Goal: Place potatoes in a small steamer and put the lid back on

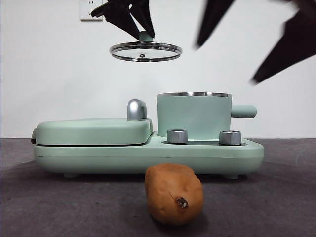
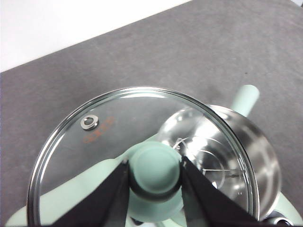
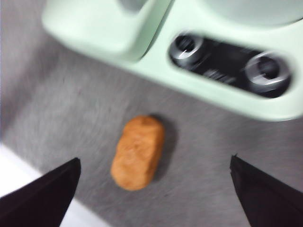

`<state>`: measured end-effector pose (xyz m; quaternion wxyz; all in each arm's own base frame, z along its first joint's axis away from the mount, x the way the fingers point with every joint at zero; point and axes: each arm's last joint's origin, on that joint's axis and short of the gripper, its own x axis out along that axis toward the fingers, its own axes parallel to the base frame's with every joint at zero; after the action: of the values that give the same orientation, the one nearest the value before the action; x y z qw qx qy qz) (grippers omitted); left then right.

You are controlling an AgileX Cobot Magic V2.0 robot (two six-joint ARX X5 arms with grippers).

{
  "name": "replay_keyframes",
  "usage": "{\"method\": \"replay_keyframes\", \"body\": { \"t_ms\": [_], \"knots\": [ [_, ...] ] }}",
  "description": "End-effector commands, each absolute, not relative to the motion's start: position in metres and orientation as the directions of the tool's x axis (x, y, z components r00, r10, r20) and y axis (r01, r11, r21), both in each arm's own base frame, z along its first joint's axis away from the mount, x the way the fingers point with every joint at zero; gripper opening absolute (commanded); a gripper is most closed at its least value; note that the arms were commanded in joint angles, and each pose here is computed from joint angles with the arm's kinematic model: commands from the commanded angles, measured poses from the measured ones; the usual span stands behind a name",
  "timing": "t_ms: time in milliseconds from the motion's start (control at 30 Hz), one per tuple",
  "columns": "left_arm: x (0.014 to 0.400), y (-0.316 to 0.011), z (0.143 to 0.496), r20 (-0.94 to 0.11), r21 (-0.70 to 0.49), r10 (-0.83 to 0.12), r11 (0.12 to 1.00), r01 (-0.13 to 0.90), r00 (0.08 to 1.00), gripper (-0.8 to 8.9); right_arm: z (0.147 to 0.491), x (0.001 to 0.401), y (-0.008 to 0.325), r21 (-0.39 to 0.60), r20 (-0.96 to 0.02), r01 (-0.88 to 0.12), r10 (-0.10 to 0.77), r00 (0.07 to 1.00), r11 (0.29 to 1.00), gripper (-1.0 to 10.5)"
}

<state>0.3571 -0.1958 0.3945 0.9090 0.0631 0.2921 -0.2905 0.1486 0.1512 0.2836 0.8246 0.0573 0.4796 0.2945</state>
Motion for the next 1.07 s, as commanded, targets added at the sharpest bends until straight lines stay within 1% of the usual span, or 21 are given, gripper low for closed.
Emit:
{"method": "replay_keyframes", "body": {
  "t_ms": [33,267,367,567,633,700,767,833,933,1000,1067],
  "knots": [
    [0.36,-0.19,0.408,-0.517,-0.032,-0.498,0.824,0.566,0.696,0.17,0.276,0.153,0.18,0.396,-0.774,-0.424,0.544,0.324,0.815,5.1],
    [0.369,-0.171,0.408,-0.517,-0.032,-0.461,0.852,0.522,0.721,0.17,0.239,0.169,0.226,0.333,-0.868,-0.409,0.446,0.219,0.849,5.1],
    [0.372,-0.165,0.408,-0.517,-0.032,-0.449,0.861,0.507,0.729,0.18,0.223,0.175,0.238,0.306,-0.897,-0.401,0.402,0.181,0.863,5.1],
    [0.376,-0.156,0.408,-0.517,-0.032,-0.431,0.873,0.486,0.74,0.17,0.19,0.182,0.249,0.261,-0.94,-0.383,0.324,0.108,0.886,5.0],
    [0.377,-0.153,0.408,-0.517,-0.032,-0.426,0.877,0.48,0.743,0.17,0.183,0.183,0.251,0.256,-0.947,-0.381,0.309,0.084,0.888,4.6],
    [0.378,-0.151,0.408,-0.517,-0.032,-0.421,0.88,0.475,0.745,0.17,0.177,0.184,0.252,0.258,-0.951,-0.381,0.303,0.063,0.888,3.4],
    [0.379,-0.148,0.408,-0.517,-0.032,-0.416,0.883,0.469,0.748,0.17,0.176,0.185,0.253,0.256,-0.951,-0.384,0.302,0.064,0.887,1.8],
    [0.38,-0.146,0.408,-0.517,-0.032,-0.413,0.885,0.465,0.75,0.17,0.178,0.186,0.254,0.265,-0.946,-0.388,0.317,0.074,0.883,0.8],
    [0.381,-0.144,0.408,-0.517,-0.032,-0.407,0.888,0.458,0.753,0.17,0.195,0.192,0.253,0.271,-0.938,-0.396,0.333,0.094,0.877,0.7],
    [0.381,-0.143,0.408,-0.517,-0.032,-0.405,0.89,0.455,0.754,0.17,0.214,0.199,0.252,0.267,-0.934,-0.417,0.339,0.108,0.869,0.7],
    [0.382,-0.14,0.408,-0.517,-0.032,-0.4,0.893,0.449,0.757,0.17,0.24,0.212,0.25,0.259,-0.93,-0.435,0.345,0.13,0.863,0.7]
  ]
}}
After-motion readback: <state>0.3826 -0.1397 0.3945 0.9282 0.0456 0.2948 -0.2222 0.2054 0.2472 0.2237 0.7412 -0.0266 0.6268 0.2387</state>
